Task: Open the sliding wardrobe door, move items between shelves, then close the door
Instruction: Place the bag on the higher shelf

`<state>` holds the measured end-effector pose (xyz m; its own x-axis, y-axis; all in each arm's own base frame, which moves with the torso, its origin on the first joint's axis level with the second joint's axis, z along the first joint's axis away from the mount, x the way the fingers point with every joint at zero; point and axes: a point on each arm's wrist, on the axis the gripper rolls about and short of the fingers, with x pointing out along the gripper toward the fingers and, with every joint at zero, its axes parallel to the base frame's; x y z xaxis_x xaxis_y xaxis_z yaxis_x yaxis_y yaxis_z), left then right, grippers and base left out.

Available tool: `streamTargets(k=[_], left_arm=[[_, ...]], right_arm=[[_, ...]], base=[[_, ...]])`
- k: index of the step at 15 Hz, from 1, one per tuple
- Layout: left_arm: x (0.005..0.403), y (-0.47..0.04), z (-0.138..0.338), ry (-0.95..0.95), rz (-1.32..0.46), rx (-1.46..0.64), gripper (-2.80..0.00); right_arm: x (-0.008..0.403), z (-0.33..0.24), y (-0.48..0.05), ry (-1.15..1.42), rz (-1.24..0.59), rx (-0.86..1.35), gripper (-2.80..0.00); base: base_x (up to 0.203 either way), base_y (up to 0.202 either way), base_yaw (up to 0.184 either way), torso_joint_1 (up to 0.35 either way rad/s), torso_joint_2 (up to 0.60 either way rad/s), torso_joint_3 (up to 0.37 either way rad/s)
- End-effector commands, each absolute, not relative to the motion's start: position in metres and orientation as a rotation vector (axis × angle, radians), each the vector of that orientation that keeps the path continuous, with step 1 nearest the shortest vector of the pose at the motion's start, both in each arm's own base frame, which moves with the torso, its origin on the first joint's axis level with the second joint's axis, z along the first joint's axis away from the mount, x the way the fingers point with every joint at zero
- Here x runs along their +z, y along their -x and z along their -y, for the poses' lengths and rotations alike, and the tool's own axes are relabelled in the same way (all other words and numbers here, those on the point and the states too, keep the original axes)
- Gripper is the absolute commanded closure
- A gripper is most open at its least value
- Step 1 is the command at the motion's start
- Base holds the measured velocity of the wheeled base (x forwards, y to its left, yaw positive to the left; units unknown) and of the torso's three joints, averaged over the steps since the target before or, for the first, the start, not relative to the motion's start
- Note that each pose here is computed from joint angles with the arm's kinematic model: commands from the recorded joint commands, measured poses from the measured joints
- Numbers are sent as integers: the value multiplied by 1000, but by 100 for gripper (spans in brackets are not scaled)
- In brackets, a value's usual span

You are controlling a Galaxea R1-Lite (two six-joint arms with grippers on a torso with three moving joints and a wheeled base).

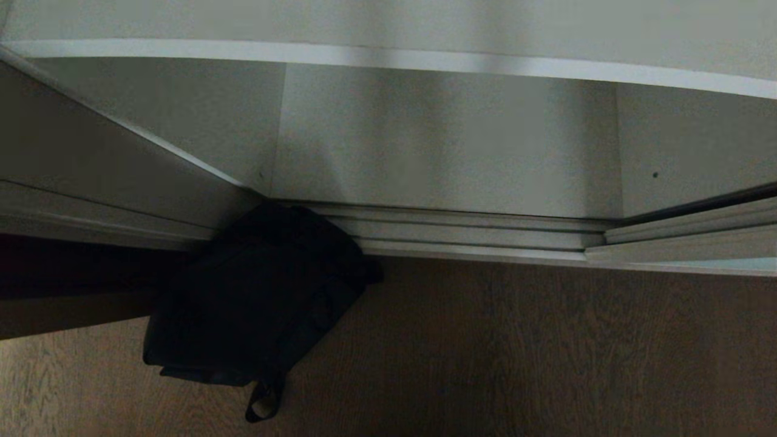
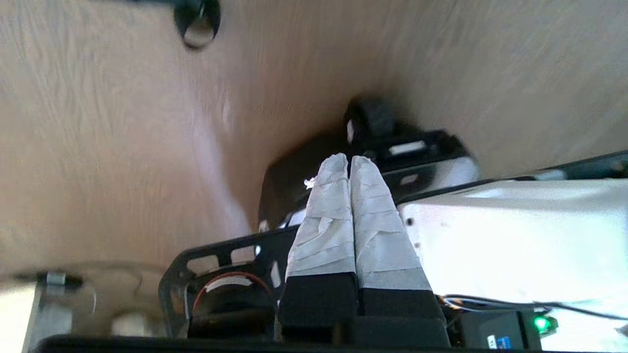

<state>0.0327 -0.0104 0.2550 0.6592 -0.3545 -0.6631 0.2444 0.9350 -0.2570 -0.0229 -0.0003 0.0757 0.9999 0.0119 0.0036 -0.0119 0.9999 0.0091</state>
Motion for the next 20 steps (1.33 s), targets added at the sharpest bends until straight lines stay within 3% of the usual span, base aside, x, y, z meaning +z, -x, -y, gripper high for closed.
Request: streamTargets(k=[1,4,9,14,20], left_arm=[[242,-62,14,150,-897,-306,0],[233,-94,15,96,-946,-219,0],[202,-119,13,-284,-1060,-173,0],[171,-175,18,-353,-1035,-84,0],[155,-232,23,-428,-871,14,0]], right_arm=[[76,0,23,-9,5,12,0],[76,0,23,-9,5,12,0],[76,0,23,-9,5,12,0],[76,0,23,-9,5,12,0],[76,0,23,-9,5,12,0]], base=[[0,0,0,0,0,0],[0,0,0,0,0,0],[0,0,0,0,0,0],[0,0,0,0,0,0],[0,0,0,0,0,0]])
